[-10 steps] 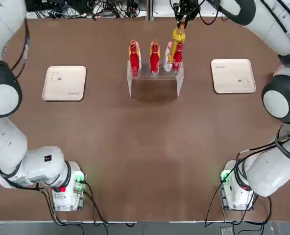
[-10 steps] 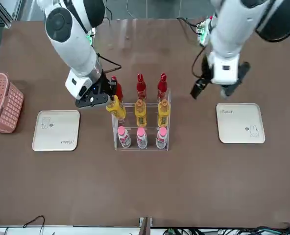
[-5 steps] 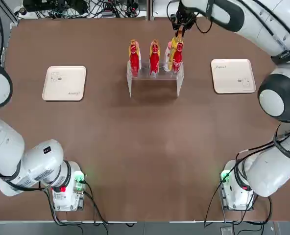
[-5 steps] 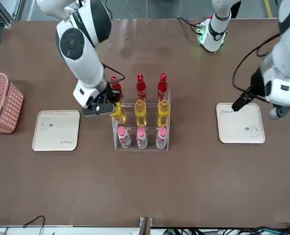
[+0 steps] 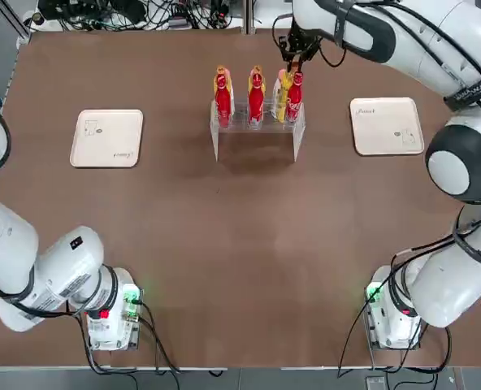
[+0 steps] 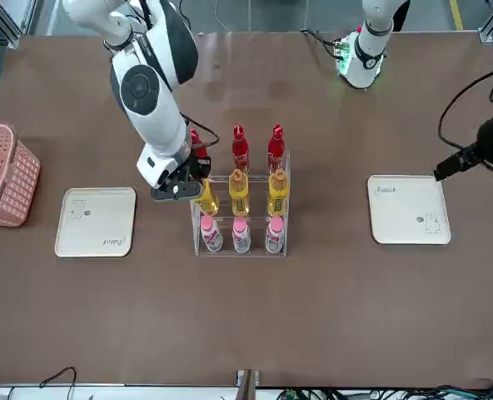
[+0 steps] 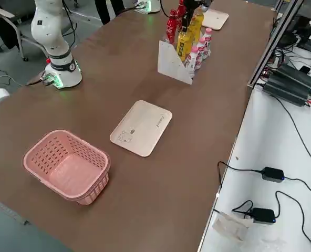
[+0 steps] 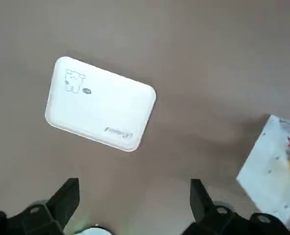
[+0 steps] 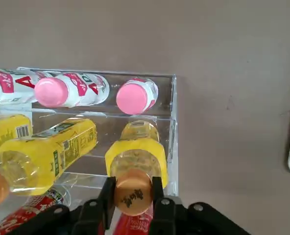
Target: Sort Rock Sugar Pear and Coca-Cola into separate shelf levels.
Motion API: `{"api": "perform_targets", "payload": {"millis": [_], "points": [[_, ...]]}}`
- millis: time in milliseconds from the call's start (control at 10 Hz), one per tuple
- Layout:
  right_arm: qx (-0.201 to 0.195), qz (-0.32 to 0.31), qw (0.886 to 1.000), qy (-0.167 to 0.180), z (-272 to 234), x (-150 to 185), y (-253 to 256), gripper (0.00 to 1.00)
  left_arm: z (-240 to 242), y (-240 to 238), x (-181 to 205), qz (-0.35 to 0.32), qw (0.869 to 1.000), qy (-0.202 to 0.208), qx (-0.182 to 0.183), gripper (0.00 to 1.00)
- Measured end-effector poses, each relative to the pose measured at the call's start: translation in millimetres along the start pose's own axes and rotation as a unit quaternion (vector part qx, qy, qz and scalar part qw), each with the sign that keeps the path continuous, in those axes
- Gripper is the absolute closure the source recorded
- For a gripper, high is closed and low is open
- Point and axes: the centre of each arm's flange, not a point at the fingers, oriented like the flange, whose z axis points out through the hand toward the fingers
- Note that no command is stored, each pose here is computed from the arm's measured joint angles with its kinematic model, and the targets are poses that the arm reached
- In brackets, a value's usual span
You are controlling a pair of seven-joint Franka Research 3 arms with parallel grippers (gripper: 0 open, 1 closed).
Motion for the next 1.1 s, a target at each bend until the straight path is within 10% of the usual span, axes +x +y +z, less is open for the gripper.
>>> {"api": "perform_targets", "payload": {"millis": [500,1100], "points": [[0.003,0.032,0.999,0.007,-7.7,1.7,3.7,0.07,-42.5,1.2,-29.7,0.115,0.992,0.024,-0.037,0.0],[0.011,0.029,0.998,0.059,-83.6,66.9,175.8,0.0,-40.8,6.8,-32.7,0.137,0.99,0.024,-0.031,0.0]]}}
